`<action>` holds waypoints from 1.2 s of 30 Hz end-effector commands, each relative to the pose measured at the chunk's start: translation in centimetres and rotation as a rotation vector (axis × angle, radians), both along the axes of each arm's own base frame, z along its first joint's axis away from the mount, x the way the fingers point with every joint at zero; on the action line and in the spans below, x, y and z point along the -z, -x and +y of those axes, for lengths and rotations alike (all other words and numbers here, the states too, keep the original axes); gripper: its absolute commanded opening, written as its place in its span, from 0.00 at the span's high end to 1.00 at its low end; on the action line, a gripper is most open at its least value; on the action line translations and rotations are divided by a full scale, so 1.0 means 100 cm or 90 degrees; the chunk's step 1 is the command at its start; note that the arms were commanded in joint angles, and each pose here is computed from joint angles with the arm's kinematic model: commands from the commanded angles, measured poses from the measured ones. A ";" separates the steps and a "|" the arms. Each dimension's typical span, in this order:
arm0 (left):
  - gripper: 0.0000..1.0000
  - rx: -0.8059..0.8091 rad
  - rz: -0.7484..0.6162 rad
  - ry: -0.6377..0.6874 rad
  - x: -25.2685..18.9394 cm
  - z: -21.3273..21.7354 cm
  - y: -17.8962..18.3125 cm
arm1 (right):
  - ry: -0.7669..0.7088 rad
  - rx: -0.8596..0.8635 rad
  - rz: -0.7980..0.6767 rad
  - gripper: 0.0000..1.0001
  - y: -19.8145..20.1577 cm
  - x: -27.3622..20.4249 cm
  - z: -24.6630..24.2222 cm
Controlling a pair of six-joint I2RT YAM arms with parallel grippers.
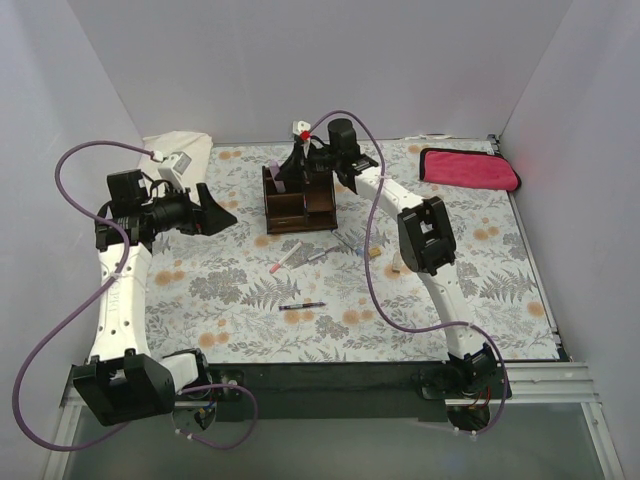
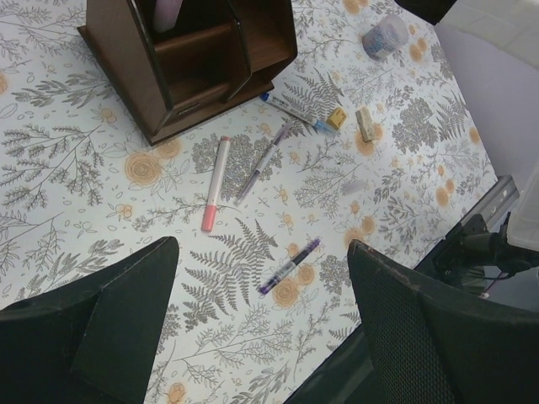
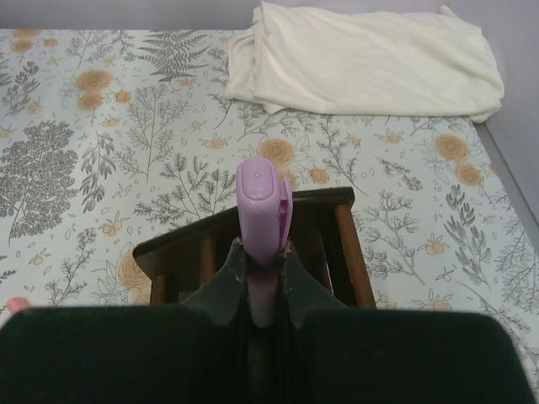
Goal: Sort the stationery into containers
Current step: Place the pen in the storage box.
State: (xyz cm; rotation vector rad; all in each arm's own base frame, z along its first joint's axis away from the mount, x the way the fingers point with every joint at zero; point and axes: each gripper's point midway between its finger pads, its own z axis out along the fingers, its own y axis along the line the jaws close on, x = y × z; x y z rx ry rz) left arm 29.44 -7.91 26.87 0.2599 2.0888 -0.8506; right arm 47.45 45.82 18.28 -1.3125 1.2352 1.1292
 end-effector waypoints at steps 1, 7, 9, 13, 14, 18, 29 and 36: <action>0.21 0.012 -0.014 0.004 -0.006 -0.003 0.004 | -0.005 0.009 -0.031 0.99 -0.011 0.012 0.007; 0.20 0.017 -0.016 -0.016 -0.001 0.001 0.000 | -0.007 0.055 -0.054 0.73 -0.019 0.005 0.004; 0.19 0.014 -0.020 -0.034 0.002 0.004 -0.002 | 0.002 0.067 -0.060 0.63 -0.019 0.006 -0.002; 0.14 -0.031 -0.004 -0.090 0.019 0.021 -0.009 | 0.003 0.083 -0.092 0.52 -0.004 -0.029 -0.021; 0.14 -0.030 -0.009 -0.105 0.022 0.024 -0.010 | 0.016 0.086 -0.081 0.50 0.002 -0.021 -0.028; 0.13 -0.021 -0.028 -0.101 0.018 0.021 -0.008 | 0.030 0.100 -0.109 0.43 0.018 -0.033 -0.048; 0.22 0.260 -0.069 -0.205 0.061 -0.026 0.053 | 0.073 0.162 -0.214 0.41 0.062 -0.102 -0.102; 0.31 0.556 -0.072 -0.301 0.126 -0.099 0.110 | 0.260 0.173 -0.302 0.41 0.155 -0.065 -0.196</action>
